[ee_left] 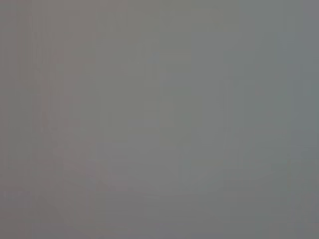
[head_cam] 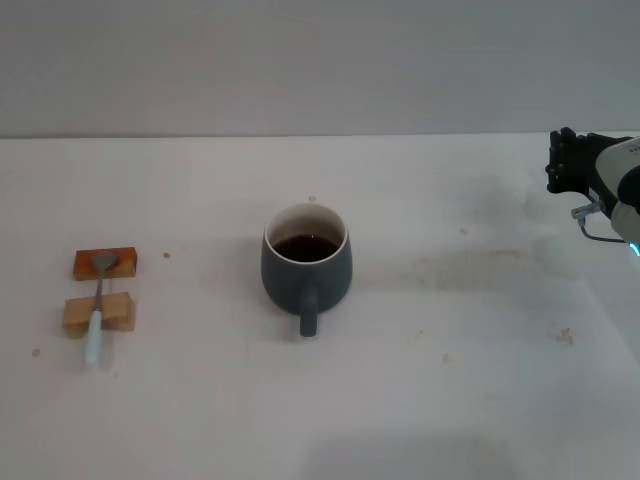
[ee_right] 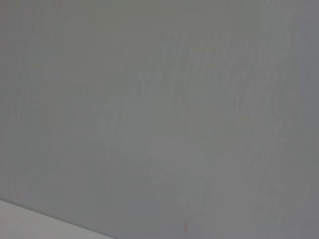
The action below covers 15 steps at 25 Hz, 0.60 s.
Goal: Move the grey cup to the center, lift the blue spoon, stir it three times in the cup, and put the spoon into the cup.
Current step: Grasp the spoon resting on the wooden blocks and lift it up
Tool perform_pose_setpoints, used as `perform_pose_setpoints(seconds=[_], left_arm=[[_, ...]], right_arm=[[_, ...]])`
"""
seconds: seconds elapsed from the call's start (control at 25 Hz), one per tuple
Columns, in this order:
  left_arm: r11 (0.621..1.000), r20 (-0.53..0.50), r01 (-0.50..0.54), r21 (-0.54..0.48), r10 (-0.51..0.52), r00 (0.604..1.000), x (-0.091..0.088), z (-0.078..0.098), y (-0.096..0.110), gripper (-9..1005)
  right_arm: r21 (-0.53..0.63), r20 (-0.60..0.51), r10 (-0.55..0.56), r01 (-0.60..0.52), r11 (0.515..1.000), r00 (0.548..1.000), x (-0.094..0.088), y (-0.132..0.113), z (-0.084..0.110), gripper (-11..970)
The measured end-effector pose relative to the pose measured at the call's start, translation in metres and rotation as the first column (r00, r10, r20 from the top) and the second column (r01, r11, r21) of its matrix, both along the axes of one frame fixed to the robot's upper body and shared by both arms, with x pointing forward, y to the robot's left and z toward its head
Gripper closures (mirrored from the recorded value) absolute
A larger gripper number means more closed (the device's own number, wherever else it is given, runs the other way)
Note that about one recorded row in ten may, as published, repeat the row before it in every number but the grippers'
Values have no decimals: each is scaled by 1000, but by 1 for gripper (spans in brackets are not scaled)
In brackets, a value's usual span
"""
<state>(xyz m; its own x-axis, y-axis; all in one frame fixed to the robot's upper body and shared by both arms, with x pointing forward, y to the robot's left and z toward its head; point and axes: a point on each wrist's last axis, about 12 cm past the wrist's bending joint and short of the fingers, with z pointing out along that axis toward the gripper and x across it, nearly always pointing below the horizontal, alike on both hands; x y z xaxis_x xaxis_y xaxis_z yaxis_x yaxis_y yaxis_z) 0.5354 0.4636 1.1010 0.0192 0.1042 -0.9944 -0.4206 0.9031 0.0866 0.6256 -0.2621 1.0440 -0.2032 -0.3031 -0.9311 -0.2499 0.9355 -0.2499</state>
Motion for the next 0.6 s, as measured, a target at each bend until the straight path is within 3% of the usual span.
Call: perform_pose_setpoints(seconds=[0.16, 0.2, 0.32, 0.4, 0.44, 0.56, 0.6], left_arm=[[991, 77, 81, -104, -73, 994, -1, 2, -5, 319], [975, 128, 166, -146, -148, 981, -1, 6, -8, 319], [935, 191, 289, -207, -251, 949, -2, 11, -7, 319], [886, 224, 396, -240, -347, 911, -1, 16, -5, 319], [826, 242, 508, -246, -455, 857, 0, 22, -6, 319], [721, 228, 661, -207, -621, 750, 3, 32, -14, 319], [721, 228, 661, -207, -621, 750, 3, 32, -14, 319]], right_arm=[[0, -2, 0, 0, 1000, 1000, 0, 0, 0, 890], [0, -1, 0, 0, 1000, 1000, 1, 1, 0, 890], [1, 0, 1, -1, 1000, 1000, 1, 1, 1, 891], [1, 0, 1, -1, 1000, 1000, 1, 1, 1, 891], [1, 0, 1, -1, 1000, 1000, 1, 1, 1, 891], [2, 0, 1, -1, 1000, 1000, 1, 1, 1, 891], [2, 0, 1, -1, 1000, 1000, 1, 1, 1, 891]])
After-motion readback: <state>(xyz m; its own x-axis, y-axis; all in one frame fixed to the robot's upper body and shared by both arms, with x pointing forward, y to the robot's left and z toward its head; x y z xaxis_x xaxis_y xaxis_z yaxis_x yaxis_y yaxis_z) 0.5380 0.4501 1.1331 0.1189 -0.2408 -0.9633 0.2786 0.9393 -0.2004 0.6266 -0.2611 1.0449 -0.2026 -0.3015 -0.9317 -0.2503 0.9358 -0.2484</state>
